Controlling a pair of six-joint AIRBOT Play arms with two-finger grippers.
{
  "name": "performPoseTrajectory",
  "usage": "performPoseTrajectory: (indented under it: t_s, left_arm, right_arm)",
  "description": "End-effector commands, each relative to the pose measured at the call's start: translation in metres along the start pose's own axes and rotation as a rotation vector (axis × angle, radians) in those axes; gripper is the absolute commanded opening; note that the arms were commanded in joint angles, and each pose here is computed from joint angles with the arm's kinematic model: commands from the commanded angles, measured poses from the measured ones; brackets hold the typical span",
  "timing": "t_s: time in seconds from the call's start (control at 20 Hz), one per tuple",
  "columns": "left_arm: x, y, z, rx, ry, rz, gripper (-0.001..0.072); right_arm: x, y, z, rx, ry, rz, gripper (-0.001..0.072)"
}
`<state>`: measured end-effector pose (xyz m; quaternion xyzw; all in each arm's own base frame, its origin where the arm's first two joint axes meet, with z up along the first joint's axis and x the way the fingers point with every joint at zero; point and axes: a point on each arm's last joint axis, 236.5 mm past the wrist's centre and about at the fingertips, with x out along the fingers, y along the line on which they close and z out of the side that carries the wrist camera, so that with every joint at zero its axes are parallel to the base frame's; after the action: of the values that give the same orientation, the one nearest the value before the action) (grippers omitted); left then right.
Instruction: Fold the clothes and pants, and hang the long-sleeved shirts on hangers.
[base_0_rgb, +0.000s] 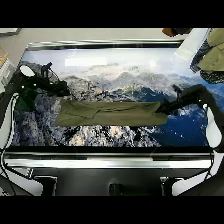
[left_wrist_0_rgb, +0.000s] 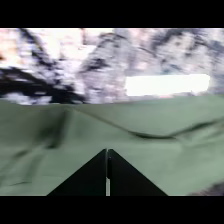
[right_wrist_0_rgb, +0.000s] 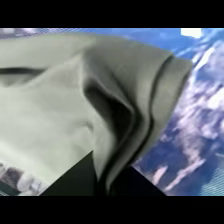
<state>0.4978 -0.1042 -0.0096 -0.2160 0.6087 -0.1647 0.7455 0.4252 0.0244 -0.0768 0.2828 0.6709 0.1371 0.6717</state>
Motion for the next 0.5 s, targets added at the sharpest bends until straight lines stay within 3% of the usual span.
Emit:
performPoseTrajectory:
  t_s: [0.0, 0.25, 0.45]
  left_arm:
    - [0.02, -0.046, -0.013, 0.013, 0.045, -0.104, 0.0017]
    - [0.106, -0.131, -0.069, -0.031, 0.177, -0.12, 0.0017]
    - [0.166, -0.228, -0.115, -0.023, 0.181, -0.263, 0.0016]
  right_arm:
    - [-0.041, 0.006, 0.001, 0.013, -0.072, -0.094, 0.003]
    - [-0.129, 0.016, -0.009, 0.045, -0.185, -0.282, 0.003]
    - [-0.183, 0.041, -0.02, 0.029, -0.283, -0.323, 0.003]
